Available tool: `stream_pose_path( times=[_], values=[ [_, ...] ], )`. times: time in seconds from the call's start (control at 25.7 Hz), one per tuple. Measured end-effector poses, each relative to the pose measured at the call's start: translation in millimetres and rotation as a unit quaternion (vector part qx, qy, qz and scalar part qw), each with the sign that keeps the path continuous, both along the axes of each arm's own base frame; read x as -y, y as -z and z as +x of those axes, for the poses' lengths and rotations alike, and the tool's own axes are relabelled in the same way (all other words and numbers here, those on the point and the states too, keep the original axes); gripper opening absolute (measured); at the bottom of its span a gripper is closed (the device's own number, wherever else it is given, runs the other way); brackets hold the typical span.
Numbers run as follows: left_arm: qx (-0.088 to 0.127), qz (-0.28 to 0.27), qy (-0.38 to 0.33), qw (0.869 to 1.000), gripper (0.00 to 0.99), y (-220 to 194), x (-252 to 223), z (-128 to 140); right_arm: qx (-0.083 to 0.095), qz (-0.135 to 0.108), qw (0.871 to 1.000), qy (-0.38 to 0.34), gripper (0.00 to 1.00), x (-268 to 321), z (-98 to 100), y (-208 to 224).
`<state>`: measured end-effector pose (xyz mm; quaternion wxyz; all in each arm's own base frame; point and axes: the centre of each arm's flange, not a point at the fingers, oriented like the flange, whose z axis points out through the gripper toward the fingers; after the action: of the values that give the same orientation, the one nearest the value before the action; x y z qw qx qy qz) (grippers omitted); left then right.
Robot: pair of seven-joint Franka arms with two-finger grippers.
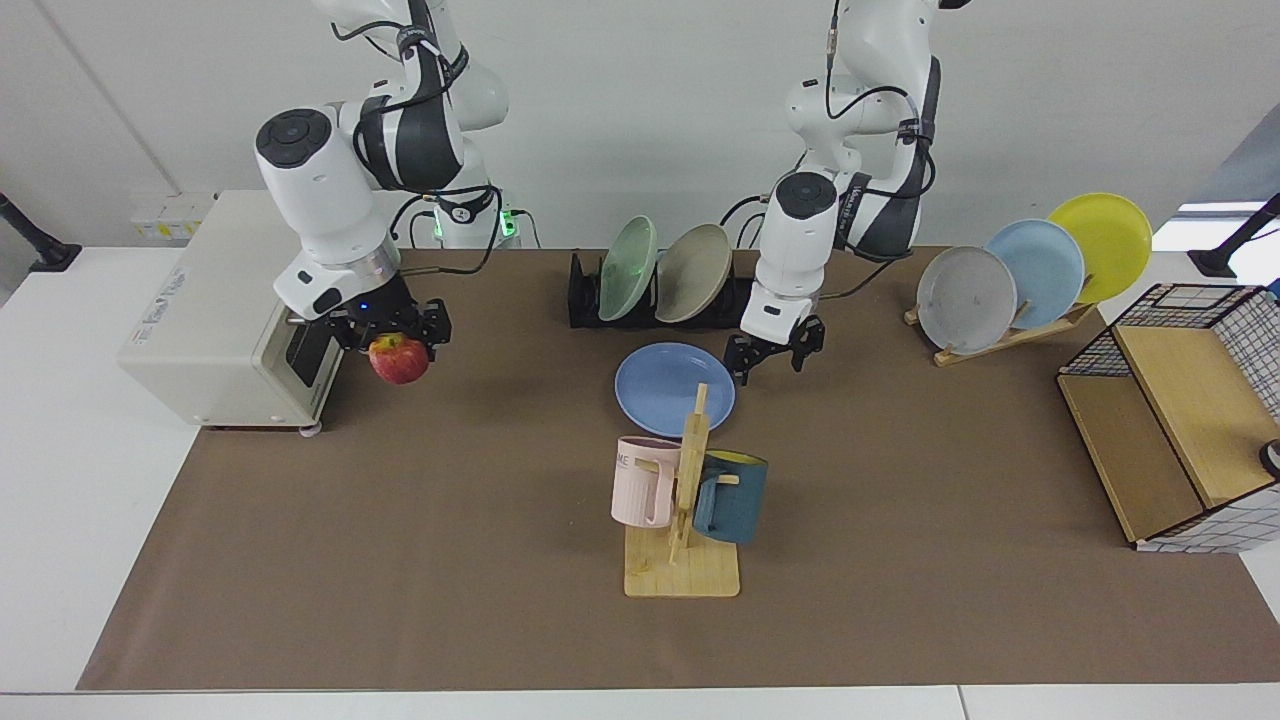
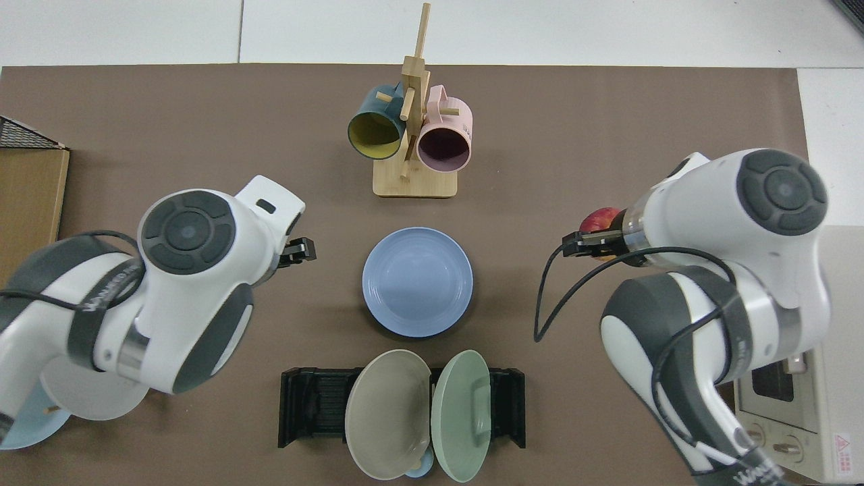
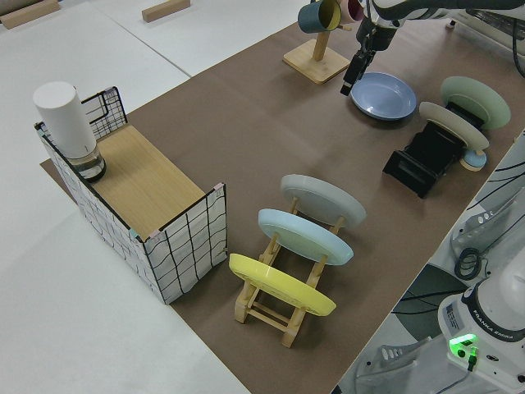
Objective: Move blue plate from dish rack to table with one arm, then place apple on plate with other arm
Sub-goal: 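Carry the apple with the right gripper while the left gripper withdraws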
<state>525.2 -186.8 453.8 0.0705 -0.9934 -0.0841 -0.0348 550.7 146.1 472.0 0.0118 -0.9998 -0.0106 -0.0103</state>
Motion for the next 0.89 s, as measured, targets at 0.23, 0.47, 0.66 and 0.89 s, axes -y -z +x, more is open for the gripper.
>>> stream_pose_path(
  times=[0.23,0.47,0.66,0.89],
  values=[
    [-0.014,0.020,0.014,1.000,0.991,-63,-62,0,-0.005,-0.001,0.999,0.032,0.69,-79,-21.5,13],
    [-0.016,-0.023,0.028,0.999,0.991,-112,-138,-8,-0.004,-0.001,0.998,0.069,0.69,-157,-39.9,37],
    [-0.017,-0.033,0.049,0.998,0.991,-144,-164,-20,0.003,0.003,0.996,0.090,0.69,-199,-43.3,54],
    [-0.018,-0.034,0.068,0.997,0.991,-150,-171,-21,0.009,0.004,0.994,0.106,0.69,-238,-49.3,97]
  ],
)
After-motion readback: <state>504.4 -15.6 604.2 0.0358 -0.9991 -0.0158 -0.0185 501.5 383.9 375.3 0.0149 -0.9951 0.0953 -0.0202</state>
